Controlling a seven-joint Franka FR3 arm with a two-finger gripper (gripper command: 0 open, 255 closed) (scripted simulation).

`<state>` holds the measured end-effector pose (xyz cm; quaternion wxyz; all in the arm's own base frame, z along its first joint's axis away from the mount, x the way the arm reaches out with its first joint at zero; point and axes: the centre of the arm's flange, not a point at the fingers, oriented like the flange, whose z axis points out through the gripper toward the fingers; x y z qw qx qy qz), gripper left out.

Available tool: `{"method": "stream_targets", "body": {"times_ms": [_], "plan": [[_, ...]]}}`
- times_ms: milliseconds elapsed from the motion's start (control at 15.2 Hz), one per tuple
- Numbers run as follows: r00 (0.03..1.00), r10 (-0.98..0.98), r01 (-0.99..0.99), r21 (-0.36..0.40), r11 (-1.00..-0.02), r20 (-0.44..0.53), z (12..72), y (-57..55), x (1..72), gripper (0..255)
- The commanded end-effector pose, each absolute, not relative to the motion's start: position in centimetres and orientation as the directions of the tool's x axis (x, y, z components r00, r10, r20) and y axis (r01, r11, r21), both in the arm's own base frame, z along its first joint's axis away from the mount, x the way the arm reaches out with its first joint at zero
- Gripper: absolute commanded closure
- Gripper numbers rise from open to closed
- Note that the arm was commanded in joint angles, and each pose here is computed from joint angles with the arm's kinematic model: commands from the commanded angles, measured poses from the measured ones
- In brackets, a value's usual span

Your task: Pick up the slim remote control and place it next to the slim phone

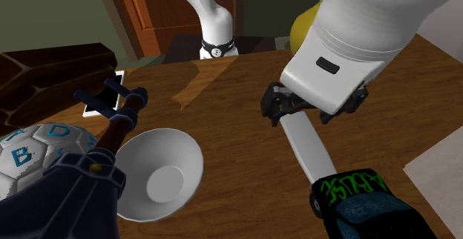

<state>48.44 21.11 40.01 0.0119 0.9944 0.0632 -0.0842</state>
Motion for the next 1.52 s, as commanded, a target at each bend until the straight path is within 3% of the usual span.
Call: {"method": "stream_targets", "body": {"times_ms": [0,726,1254,1320,1452], "plan": [[0.976,0.144,0.148,0.016,-0.989,-0.163,38.6,23.0,49.8,0],[0.973,0.174,0.179,0.021,-0.984,-0.154,32.8,25.6,51.4,0],[0.973,0.174,0.179,0.021,-0.984,-0.154,32.8,25.6,51.4,0],[0.973,0.174,0.179,0.021,-0.984,-0.154,32.8,25.6,51.4,255],[0.973,0.174,0.179,0.021,-0.984,-0.154,32.8,25.6,51.4,255]]}}
